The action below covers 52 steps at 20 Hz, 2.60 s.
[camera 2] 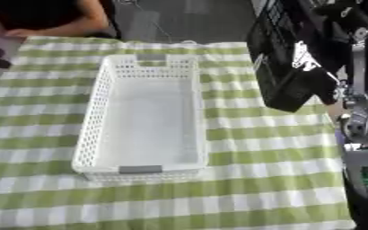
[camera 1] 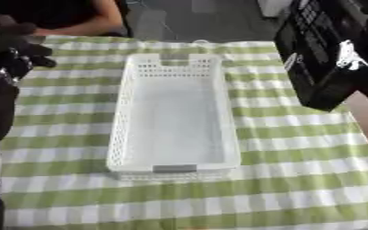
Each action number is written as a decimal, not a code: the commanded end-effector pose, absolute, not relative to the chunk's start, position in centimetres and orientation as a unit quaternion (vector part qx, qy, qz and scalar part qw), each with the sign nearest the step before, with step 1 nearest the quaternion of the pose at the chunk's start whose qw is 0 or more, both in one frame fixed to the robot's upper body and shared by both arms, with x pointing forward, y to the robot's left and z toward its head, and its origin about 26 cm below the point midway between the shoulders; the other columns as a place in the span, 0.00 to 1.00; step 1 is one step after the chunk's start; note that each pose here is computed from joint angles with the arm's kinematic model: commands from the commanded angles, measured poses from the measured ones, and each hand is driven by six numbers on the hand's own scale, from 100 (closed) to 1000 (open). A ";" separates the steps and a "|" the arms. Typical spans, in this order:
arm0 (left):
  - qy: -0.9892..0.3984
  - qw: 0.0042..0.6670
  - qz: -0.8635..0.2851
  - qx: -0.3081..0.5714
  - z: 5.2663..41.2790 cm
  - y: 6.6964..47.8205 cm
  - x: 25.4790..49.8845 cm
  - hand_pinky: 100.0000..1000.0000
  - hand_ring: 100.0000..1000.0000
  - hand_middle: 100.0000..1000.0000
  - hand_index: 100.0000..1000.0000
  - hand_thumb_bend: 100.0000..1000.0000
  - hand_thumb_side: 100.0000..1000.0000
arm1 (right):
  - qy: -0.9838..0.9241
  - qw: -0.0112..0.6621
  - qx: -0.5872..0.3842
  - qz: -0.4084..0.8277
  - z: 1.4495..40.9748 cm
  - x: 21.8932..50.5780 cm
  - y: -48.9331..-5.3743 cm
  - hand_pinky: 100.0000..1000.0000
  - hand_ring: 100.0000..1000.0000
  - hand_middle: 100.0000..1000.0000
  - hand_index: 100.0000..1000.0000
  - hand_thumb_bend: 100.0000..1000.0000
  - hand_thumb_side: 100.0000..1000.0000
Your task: Pick up objects on the table and place them in the box.
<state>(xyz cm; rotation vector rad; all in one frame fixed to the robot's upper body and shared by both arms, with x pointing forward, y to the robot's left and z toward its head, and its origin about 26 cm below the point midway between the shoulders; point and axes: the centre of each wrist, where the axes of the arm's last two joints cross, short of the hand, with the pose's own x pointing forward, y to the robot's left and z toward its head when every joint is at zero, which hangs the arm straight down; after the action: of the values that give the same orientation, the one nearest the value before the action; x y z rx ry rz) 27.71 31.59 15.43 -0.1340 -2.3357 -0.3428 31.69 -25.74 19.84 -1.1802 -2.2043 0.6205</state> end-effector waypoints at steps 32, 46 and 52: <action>-0.913 0.371 -0.151 -0.078 16.0 30.7 27.7 0.62 0.63 0.78 0.69 0.44 0.80 | -0.753 0.178 -0.122 0.621 13.8 41.3 -13.2 0.88 1.00 0.98 0.90 0.00 0.50; -0.912 0.374 -0.152 -0.074 15.9 30.9 27.6 0.62 0.63 0.78 0.69 0.44 0.81 | -0.803 0.202 -0.172 0.534 16.2 39.8 -17.3 0.88 1.00 0.97 0.89 0.00 0.54; -0.911 0.376 -0.151 -0.071 15.9 30.9 27.6 0.62 0.63 0.78 0.69 0.44 0.81 | -0.874 0.169 -0.251 0.382 22.1 36.5 -21.5 0.81 0.88 0.91 0.83 0.00 0.56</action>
<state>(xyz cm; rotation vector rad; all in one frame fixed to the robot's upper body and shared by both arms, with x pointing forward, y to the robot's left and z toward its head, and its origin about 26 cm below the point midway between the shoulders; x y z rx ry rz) 27.75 30.92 15.10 -0.1928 -2.3086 -0.3664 37.42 -20.37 19.70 -0.6361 -2.4048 1.1644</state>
